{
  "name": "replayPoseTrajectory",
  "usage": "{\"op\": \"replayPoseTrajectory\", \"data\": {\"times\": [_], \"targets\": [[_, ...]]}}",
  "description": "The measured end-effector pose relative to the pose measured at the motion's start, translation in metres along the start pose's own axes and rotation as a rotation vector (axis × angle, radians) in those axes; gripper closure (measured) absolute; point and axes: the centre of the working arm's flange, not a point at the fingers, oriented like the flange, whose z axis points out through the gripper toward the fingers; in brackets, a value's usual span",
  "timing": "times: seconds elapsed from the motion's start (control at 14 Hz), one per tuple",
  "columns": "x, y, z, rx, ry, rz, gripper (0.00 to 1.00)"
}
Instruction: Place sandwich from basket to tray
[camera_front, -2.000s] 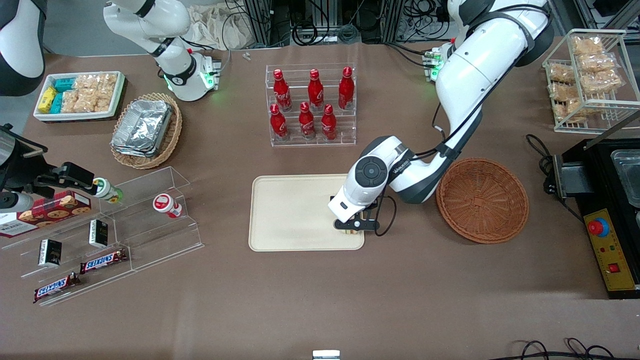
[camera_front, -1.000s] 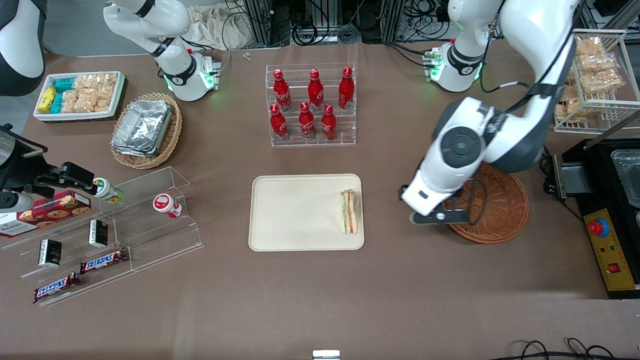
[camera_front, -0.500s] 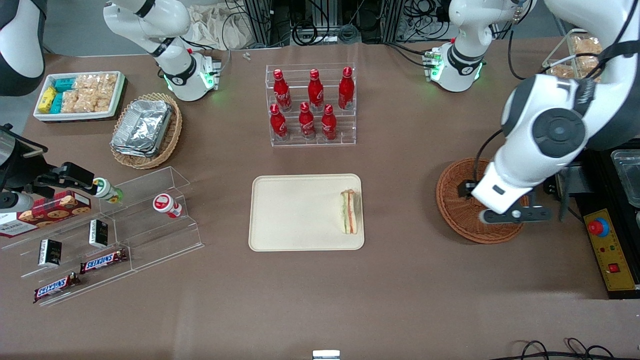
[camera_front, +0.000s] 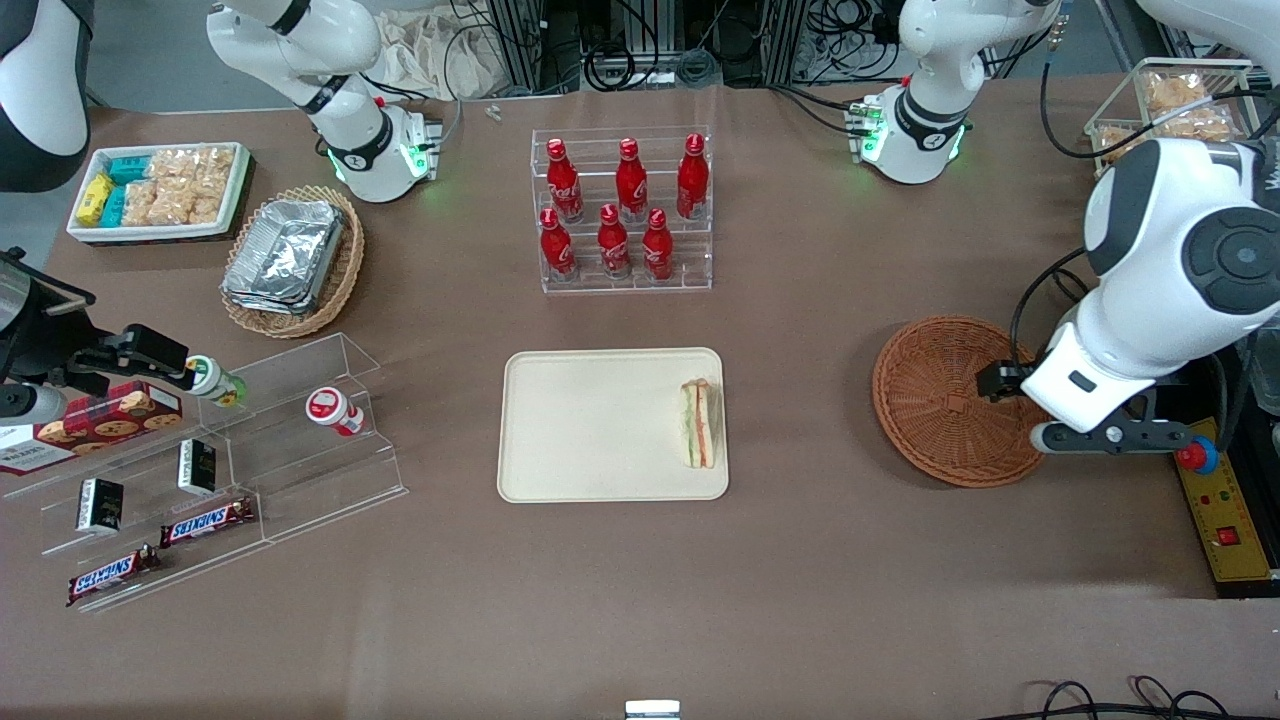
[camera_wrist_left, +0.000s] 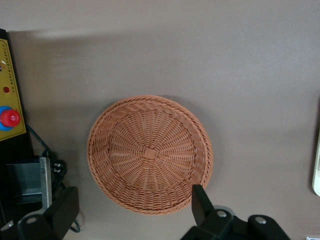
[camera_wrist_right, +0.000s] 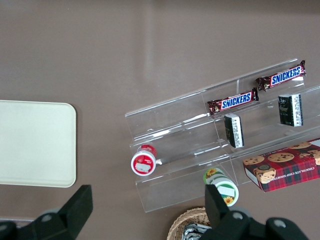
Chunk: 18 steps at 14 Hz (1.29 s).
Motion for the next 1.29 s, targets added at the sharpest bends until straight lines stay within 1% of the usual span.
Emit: {"op": "replayPoseTrajectory", "data": {"times": [0.14, 0.29, 0.36, 0.5, 0.71, 0.79, 1.07, 1.29], "targets": [[0.001, -0.009, -0.003, 0.001, 0.006, 0.008, 0.0], [0.002, -0.018, -0.006, 0.014, 0.012, -0.008, 0.0], [0.002, -0.023, -0.007, 0.008, 0.01, -0.008, 0.0], [0.0, -0.034, -0.013, -0.018, 0.014, 0.022, 0.0], [-0.002, -0.056, -0.026, -0.032, 0.023, 0.049, 0.0], [-0.002, -0.059, -0.032, -0.039, 0.034, 0.047, 0.0], [0.0, -0.059, -0.049, -0.038, 0.066, 0.043, 0.0], [0.001, -0.069, -0.051, -0.035, 0.07, 0.024, 0.0]]}}
